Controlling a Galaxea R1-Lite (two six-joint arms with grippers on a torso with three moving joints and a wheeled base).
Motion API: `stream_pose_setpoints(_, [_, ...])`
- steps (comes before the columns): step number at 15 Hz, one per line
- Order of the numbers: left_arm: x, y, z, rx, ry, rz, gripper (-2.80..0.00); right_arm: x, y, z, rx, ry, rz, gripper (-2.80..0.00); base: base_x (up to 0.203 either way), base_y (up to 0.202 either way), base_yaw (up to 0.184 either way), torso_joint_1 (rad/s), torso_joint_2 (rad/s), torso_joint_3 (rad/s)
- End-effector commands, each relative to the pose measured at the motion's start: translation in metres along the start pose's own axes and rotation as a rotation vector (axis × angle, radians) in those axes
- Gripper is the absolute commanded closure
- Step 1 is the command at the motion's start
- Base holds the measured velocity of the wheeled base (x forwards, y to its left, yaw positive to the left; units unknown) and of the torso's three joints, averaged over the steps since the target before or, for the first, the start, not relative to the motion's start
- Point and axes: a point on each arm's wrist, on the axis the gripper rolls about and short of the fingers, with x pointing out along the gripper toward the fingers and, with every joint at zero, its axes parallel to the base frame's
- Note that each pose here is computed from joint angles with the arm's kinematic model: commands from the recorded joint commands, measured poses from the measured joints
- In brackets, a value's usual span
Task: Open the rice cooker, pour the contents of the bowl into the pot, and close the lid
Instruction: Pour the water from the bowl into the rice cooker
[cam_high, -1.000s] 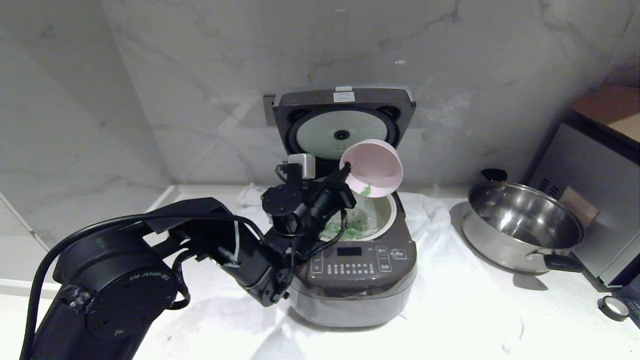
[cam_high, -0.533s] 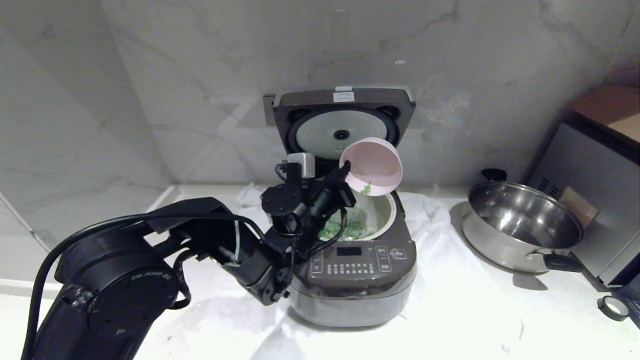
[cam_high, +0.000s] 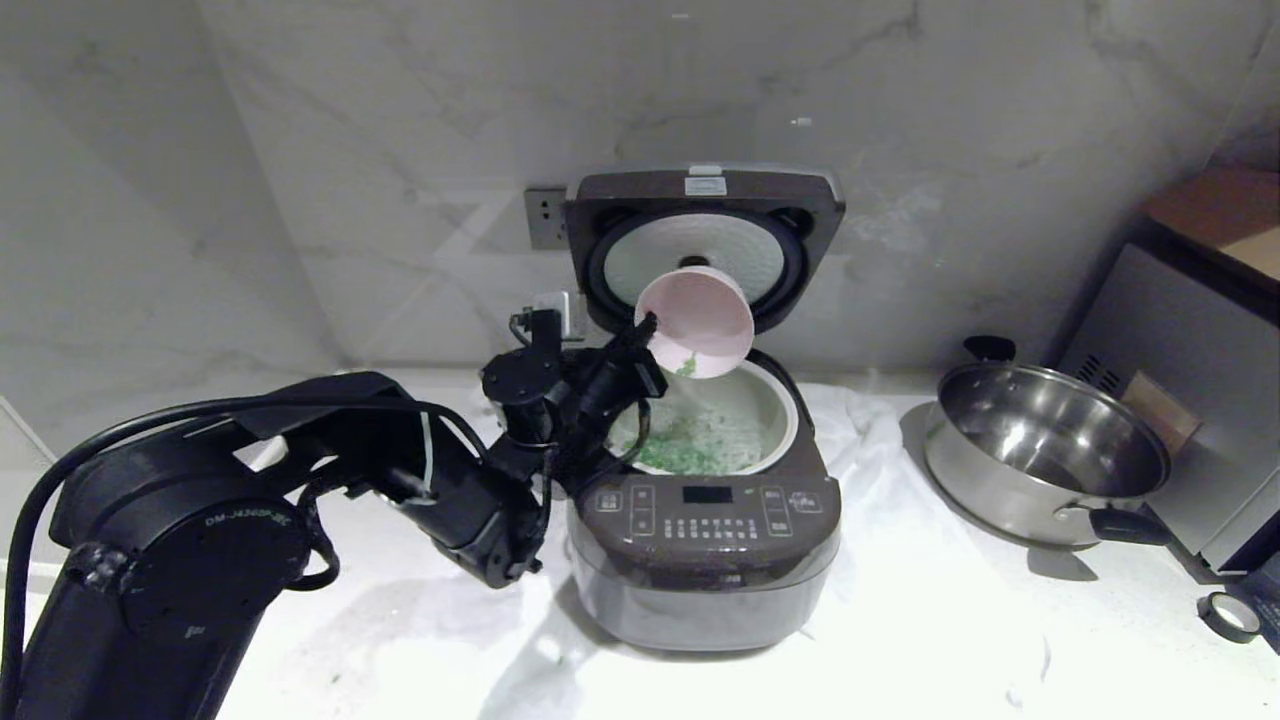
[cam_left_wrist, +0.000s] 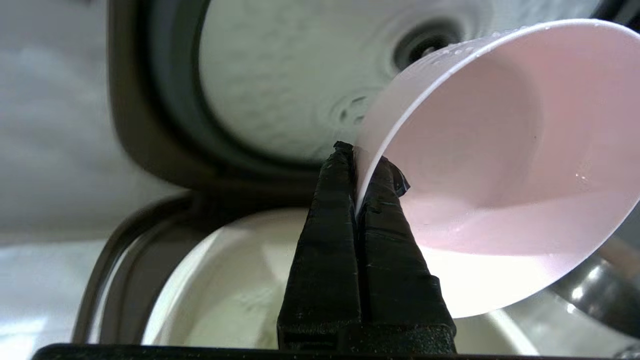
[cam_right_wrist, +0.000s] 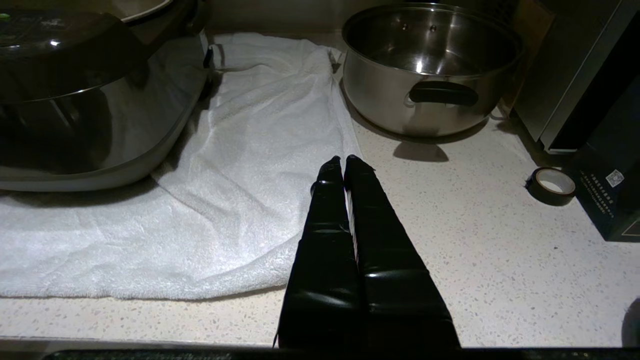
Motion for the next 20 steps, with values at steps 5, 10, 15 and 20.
stream_pose_setpoints(5, [0.004, 0.003, 0.023, 0.074, -0.059, -0.058, 0.00, 0.000, 0.000, 0.000, 0.000, 0.001, -0.002, 0.00, 0.000, 0.000, 0.000, 0.000, 0.00, 0.000])
stream_pose_setpoints(10, [-0.014, 0.005, -0.003, 0.200, 0.043, -0.108, 0.00, 0.000, 0.000, 0.000, 0.003, 0.001, -0.001, 0.00, 0.000, 0.000, 0.000, 0.000, 0.00, 0.000])
stream_pose_setpoints(15, [-0.013, 0.014, -0.007, 0.336, 0.053, -0.171, 0.00, 0.000, 0.000, 0.000, 0.004, 0.001, 0.000, 0.00, 0.000, 0.000, 0.000, 0.000, 0.00, 0.000])
stream_pose_setpoints(20, [-0.007, 0.022, 0.034, 0.273, -0.043, -0.112, 0.00, 0.000, 0.000, 0.000, 0.004, 0.000, -0.002, 0.00, 0.000, 0.000, 0.000, 0.000, 0.00, 0.000])
